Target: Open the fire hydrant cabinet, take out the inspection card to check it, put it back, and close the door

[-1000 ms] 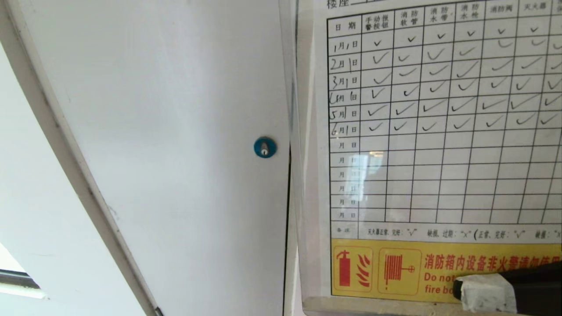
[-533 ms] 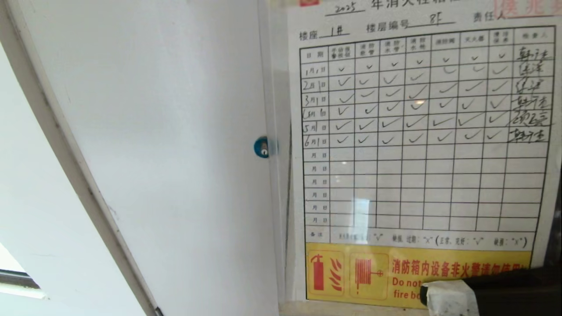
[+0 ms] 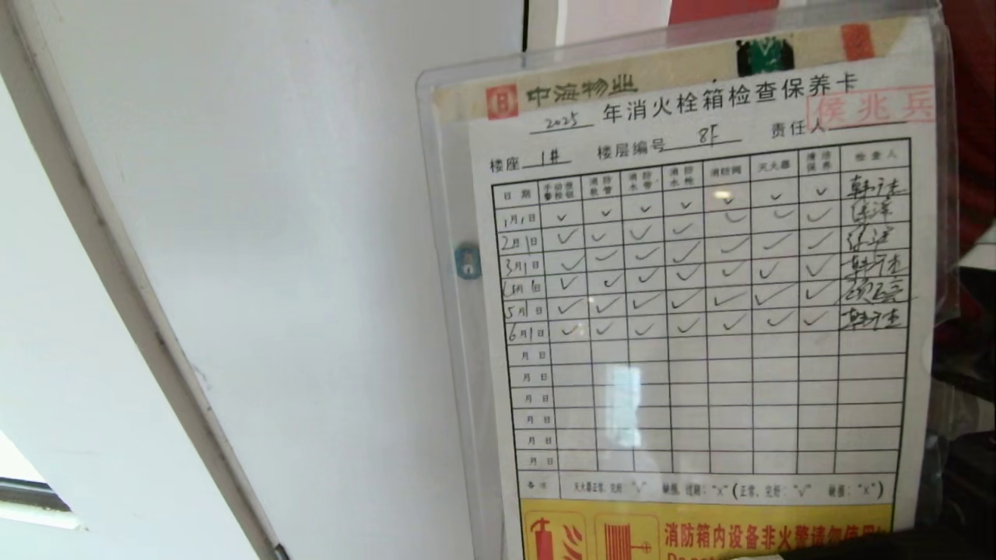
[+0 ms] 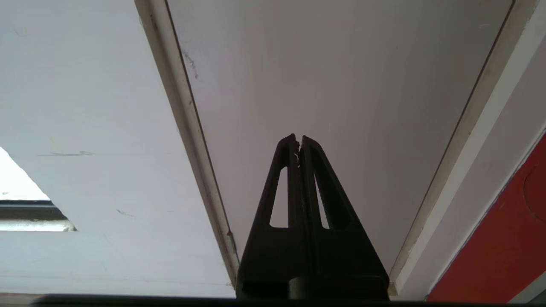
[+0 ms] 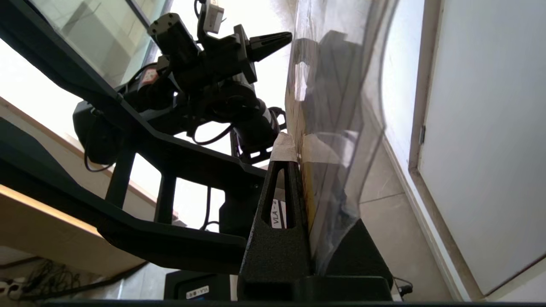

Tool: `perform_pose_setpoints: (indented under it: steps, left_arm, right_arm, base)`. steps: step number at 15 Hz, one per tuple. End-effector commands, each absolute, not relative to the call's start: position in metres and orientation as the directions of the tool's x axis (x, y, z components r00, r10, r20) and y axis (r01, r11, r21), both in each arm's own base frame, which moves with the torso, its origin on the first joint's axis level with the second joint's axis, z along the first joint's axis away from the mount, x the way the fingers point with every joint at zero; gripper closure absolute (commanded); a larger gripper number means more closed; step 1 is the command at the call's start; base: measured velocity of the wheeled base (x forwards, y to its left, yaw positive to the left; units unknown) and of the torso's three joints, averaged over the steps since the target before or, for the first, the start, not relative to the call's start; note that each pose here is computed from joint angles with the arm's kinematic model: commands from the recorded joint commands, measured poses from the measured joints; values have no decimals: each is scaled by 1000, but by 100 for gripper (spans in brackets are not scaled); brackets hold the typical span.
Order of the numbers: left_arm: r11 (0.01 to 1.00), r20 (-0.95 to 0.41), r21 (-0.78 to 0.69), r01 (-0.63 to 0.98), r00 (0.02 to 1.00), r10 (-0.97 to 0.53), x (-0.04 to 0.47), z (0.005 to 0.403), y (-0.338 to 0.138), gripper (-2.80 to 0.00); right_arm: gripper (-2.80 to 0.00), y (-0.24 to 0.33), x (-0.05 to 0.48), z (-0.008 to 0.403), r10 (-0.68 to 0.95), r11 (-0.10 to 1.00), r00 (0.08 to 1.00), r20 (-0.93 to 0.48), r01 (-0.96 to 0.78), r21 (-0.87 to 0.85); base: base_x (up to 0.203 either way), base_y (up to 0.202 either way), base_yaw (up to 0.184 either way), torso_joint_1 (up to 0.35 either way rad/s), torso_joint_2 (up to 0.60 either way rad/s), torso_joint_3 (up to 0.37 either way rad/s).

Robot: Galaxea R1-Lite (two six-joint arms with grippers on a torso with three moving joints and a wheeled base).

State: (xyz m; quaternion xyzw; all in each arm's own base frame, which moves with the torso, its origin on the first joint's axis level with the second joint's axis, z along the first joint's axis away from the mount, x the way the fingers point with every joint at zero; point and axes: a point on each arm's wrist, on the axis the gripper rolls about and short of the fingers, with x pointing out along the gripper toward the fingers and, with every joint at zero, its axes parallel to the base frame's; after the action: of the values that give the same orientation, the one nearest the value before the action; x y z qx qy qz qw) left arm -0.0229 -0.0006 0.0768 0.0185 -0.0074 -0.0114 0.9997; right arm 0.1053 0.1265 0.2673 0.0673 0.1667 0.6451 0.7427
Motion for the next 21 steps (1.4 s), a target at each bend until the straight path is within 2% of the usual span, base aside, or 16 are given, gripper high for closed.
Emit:
perform_pose_setpoints:
  steps: [1,8,21]
  left_arm:
    - [999,3,37,23,1000,-23,-22,74,-1,0]
    - [999,3,37,23,1000,-23,-22,74,-1,0]
    - [999,3,37,23,1000,-23,-22,74,-1,0]
  right_arm:
    - [0,130,106,262,980,149,95,-177,-934,326]
    - [0,139,107,260,981,123,64,-183,-936,329]
    - [0,139,106,261,982,118,61,-180,-938,326]
  base:
    - [0,0,0,0,0,0]
    - [0,0,0,0,0,0]
    - [0,0,0,0,0,0]
